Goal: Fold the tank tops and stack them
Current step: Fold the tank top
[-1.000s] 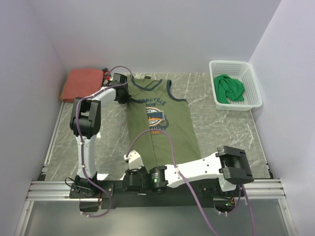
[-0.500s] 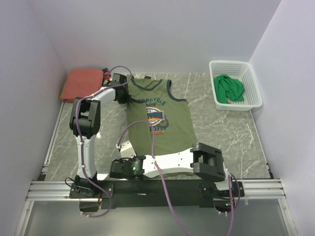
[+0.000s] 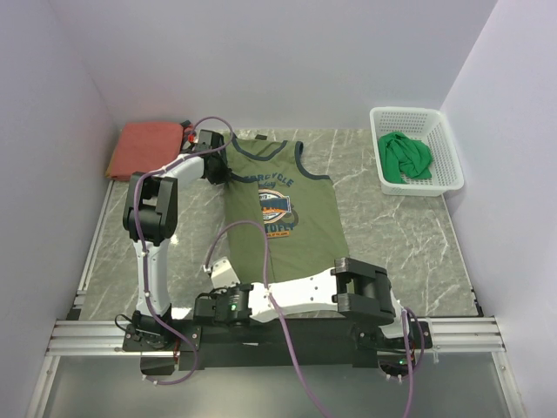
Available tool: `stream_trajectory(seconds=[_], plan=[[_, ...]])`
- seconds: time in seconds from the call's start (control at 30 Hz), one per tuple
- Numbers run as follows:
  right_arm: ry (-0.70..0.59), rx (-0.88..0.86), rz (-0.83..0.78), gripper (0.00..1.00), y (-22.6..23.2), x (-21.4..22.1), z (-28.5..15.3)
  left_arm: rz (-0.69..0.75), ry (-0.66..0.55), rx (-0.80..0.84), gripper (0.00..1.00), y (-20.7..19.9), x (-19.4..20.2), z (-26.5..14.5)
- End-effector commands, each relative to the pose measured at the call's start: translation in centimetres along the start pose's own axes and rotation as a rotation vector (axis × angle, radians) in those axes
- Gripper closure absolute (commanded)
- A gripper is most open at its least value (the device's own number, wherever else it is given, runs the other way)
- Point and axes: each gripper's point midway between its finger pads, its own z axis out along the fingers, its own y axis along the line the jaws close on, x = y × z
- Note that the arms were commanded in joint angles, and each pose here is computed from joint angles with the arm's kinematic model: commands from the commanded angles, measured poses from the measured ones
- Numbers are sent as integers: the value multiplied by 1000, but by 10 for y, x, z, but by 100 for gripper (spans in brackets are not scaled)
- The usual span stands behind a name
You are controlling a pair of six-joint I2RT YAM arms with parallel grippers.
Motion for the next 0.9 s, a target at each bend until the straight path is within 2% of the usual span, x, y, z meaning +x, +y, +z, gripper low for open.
stream_trajectory(seconds=[0.0,0.1,0.3,0.33,0.4,0.43,0.57,0.73,0.87], plan=[[-8,-38,-1,64,1,5,-4,13,9,-1,89,5,0,1],[7,-65,-1,63,4,11,-3,11,13,-5,89,8,1,4],[44,-97,-19,69,5,27,5,10,24,-18,90,13,5,8],[44,-120,-15,76,7,26,1,11,23,-21,90,14,5,8],[28,-182,-19,80,16,23,-2,9,20,-23,90,14,3,8],[26,-227,-17,86,22,20,-9,8,23,-31,91,16,3,10],[-20,-400,-41,92,58,-4,-30,10,6,-72,93,21,-7,11],[-55,-530,-62,93,100,-34,-46,5,-16,-123,94,35,-26,9],[-76,-597,-31,87,115,-58,-40,-9,-28,-124,92,41,-43,4]])
